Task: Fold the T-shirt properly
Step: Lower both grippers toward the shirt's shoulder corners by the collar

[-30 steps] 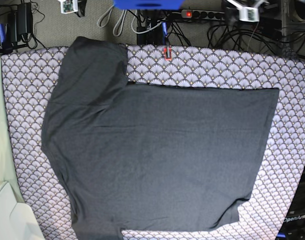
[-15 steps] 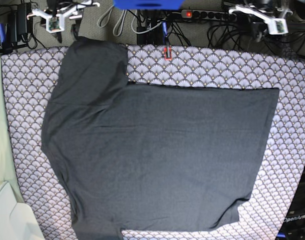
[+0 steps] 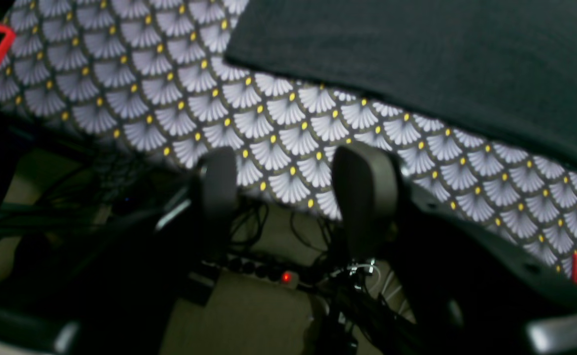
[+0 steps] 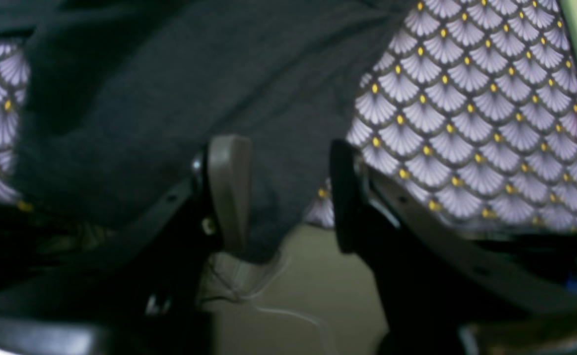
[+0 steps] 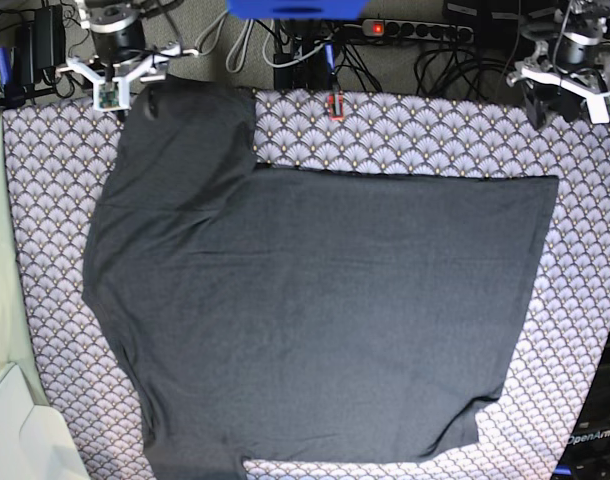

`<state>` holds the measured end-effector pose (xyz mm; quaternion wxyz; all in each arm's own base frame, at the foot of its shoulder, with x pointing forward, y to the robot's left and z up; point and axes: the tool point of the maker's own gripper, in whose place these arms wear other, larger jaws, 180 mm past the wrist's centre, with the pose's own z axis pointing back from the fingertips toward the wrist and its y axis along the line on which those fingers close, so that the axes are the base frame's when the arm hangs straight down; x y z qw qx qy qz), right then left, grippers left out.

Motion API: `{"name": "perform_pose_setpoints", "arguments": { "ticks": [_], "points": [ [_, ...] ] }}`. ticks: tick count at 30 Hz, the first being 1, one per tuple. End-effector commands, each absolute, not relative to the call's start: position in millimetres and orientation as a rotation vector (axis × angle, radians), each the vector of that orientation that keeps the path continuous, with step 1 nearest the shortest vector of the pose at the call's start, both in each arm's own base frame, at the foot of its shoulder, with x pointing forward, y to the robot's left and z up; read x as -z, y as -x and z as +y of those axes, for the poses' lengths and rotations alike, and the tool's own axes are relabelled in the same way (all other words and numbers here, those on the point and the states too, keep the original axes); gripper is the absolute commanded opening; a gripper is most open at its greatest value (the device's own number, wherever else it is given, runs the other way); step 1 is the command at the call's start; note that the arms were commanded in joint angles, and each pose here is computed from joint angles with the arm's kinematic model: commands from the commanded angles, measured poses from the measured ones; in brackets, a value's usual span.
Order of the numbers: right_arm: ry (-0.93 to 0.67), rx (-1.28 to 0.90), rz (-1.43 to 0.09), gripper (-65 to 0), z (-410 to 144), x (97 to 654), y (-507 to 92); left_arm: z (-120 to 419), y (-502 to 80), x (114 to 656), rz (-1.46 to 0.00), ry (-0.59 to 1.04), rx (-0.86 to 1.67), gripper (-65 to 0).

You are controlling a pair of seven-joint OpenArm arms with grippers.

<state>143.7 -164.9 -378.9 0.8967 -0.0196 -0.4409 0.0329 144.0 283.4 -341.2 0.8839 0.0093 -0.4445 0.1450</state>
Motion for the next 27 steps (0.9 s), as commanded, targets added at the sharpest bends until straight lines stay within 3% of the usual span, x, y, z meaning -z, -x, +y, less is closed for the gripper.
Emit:
{"name": "perform_pose_setpoints", "arguments": {
  "ticks": [1,7,16,27],
  "points": [
    [0.011,-0.060,-0.932,-37.3,-164.0,373.0,-146.8,285.8,-144.7,334.3,-0.942,-0.028,-0.291,-31.0],
    [-0.044,0.042,-0.871,-37.3,-180.7,377.3,-160.0,291.9,-148.3,330.2,-0.959,-0.042,-0.296,-31.0],
    [-0.005,0.099,-0.822,-37.4,-207.2,397.8,-157.6,292.9,-152.2,328.4,-0.970,-0.044,-0.295,-31.0],
    [-0.096,0.090,-0.745,-37.6,-184.9,425.4,-140.5,293.8,-152.0,328.5,-0.970,-0.046,-0.295,-31.0]
  ]
}}
